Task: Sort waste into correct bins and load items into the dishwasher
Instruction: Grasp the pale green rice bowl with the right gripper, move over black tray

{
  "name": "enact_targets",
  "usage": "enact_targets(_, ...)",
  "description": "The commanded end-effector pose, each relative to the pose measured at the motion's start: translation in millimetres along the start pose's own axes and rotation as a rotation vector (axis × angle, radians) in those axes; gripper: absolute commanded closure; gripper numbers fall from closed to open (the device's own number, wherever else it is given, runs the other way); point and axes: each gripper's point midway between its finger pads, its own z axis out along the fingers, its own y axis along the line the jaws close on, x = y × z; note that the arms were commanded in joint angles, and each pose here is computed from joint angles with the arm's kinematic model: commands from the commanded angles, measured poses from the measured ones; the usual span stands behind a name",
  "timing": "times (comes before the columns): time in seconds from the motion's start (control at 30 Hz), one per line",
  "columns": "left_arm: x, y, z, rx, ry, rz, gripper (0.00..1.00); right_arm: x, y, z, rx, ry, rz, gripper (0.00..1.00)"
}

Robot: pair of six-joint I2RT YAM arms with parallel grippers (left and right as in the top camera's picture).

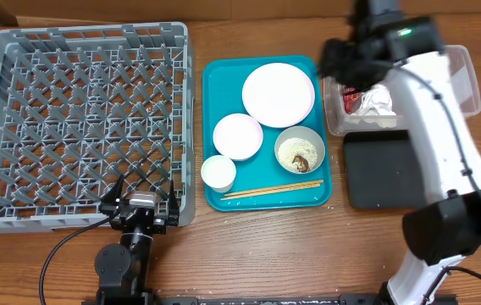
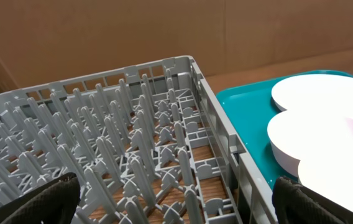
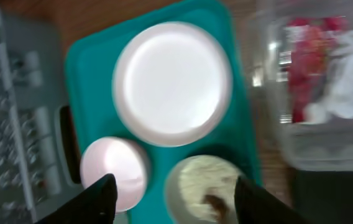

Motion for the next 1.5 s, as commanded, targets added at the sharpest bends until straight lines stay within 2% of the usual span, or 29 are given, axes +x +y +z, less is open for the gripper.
enact_targets(0.0, -0.4, 2.7, -0.5, -0.014, -0.007, 0.014, 0.00, 43.6, 21.9, 43.5, 0.009, 0.109, -0.001, 0.39)
enact_targets(0.2, -0.4, 2.7, -0.5, -0.014, -0.007, 0.014, 0.00, 99.2, 26.9, 99.3, 0.061, 0.185, 0.020, 0.47)
enact_targets(0.4, -0.4, 2.7, -0.5, -0.014, -0.007, 0.014, 0.00, 122.5, 12.1, 118.0, 0.134, 0.206, -0.017, 0.51)
enact_targets(0.7, -0.4, 2.7, -0.5, -0.014, -0.007, 0.014, 0.00, 157.0, 15.5, 135.8, 0.128, 0.265, -0.262, 0.55)
enact_targets(0.8, -0.4, 2.7, -0.5, -0.014, -0.007, 0.014, 0.00, 167.2, 8.2, 144.8, 0.158, 0.282, -0.274, 0.63)
enact_targets(0.9, -0.4, 2.7, -0.5, -0.014, -0.007, 0.014, 0.00, 169.0, 1.4, 147.9, 0.184, 0.282, -0.276, 0.80)
enact_targets(1.1, -0.4, 2.7, -0.5, -0.014, -0.007, 0.014, 0.00, 162.6, -4.0, 148.3, 0.219, 0.251, -0.284, 0.83)
enact_targets(1.13, -0.4, 2.7, -0.5, -0.014, -0.007, 0.014, 0.00, 161.6, -5.0, 148.5, 0.225, 0.246, -0.286, 0.87)
enact_targets(1.17, -0.4, 2.7, -0.5, -0.014, -0.007, 0.014, 0.00, 160.9, -5.7, 148.4, 0.229, 0.243, -0.286, 0.96)
enact_targets(1.27, -0.4, 2.7, -0.5, -0.014, -0.007, 0.014, 0.00, 157.6, 0.5, 136.3, 0.217, 0.235, -0.288, 0.96)
enact_targets(1.47, -0.4, 2.7, -0.5, -0.014, -0.007, 0.014, 0.00, 125.3, 37.1, 39.5, 0.085, 0.106, -0.272, 0.96)
